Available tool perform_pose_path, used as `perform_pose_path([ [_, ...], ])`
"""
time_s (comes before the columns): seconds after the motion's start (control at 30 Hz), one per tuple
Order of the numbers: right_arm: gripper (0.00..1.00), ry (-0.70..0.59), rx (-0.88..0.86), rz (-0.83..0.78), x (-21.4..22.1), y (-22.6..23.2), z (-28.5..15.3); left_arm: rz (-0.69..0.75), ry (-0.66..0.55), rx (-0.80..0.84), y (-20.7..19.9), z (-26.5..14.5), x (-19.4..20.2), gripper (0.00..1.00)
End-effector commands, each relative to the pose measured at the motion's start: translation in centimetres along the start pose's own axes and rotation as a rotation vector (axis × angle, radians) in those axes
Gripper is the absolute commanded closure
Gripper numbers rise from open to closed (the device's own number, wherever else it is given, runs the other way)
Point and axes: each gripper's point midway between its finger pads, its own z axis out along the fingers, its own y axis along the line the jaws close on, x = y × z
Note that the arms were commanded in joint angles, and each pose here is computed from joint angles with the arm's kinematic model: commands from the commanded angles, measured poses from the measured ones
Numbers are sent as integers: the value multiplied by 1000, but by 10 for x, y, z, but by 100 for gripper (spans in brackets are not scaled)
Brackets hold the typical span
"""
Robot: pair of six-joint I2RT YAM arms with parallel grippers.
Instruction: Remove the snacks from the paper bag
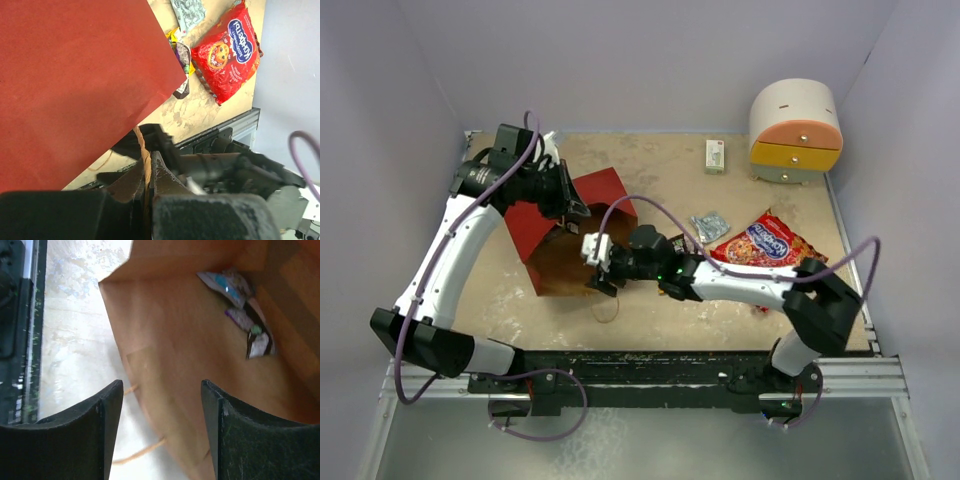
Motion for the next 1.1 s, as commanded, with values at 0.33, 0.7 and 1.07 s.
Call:
perform_pose_path([
  [0.33,27,-198,37,-630,-38,-42,109,74,21,54,-17,-11,-6,100],
  [0.7,29,-162,123,-740,-13,-79,165,142,65,51,-16,-14,-3,100],
  [1.07,33,-97,129,-804,9,-102,199,197,97,42,-14,-12,-4,100],
])
